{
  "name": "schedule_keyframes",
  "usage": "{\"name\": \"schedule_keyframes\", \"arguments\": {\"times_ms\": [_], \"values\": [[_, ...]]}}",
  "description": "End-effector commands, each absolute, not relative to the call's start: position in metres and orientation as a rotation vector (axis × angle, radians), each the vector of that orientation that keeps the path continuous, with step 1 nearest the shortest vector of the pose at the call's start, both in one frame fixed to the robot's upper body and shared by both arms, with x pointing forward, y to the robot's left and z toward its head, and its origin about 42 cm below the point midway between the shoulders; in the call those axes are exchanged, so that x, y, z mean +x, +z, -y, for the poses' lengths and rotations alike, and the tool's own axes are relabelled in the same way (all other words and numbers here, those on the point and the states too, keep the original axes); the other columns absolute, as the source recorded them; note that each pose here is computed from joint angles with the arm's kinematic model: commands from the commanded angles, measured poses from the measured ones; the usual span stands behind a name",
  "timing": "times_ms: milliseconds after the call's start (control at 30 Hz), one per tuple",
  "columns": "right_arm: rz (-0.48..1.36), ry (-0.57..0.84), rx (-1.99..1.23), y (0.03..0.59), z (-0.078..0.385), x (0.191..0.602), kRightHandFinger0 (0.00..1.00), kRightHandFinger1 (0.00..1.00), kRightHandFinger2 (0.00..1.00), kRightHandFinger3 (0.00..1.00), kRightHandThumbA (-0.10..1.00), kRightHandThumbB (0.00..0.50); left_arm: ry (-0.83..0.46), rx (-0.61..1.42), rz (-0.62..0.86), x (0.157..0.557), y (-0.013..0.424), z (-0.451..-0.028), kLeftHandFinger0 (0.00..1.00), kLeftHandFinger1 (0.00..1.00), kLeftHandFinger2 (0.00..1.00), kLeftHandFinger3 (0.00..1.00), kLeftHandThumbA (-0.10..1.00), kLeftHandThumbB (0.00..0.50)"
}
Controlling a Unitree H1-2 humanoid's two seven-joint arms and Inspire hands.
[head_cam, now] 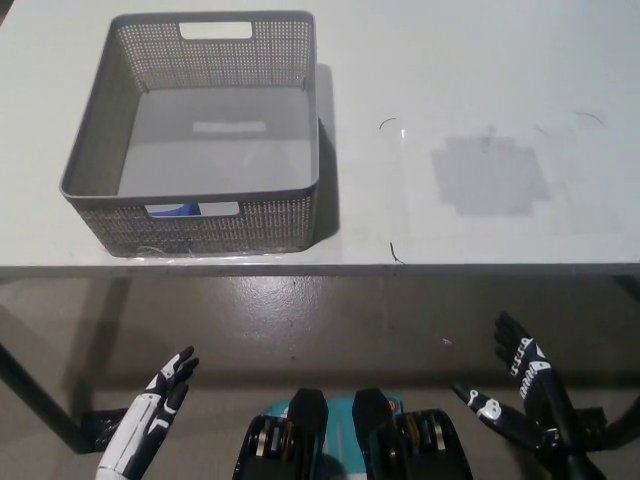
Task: Use the right hand to pick up a chess pieces and put it into a container on the left hand side
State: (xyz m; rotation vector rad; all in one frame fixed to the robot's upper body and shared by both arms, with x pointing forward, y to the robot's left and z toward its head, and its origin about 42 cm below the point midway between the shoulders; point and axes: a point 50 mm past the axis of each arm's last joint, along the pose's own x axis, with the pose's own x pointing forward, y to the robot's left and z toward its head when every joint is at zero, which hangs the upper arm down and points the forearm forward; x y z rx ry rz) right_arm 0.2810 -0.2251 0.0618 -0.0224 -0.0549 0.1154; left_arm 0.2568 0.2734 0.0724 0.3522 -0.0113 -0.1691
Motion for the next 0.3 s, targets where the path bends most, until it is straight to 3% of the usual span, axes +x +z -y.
{"name": "schedule_keyframes", "arguments": {"times_ms": [0, 267], "values": [[0.110, 0.126, -0.004, 0.0733, 0.2260, 0.2914, 1.00, 1.00, 1.00, 1.00, 1.00, 0.226, -0.144, 0.339, 0.063, 0.2596, 0.0800, -0.2757, 1.00, 1.00, 1.00, 1.00, 1.00, 0.432], [0.093, 0.133, -0.011, 0.0729, 0.2276, 0.2935, 1.00, 1.00, 1.00, 1.00, 1.00, 0.247, -0.135, 0.343, 0.059, 0.2579, 0.0764, -0.2763, 1.00, 1.00, 1.00, 1.00, 1.00, 0.437]]}}
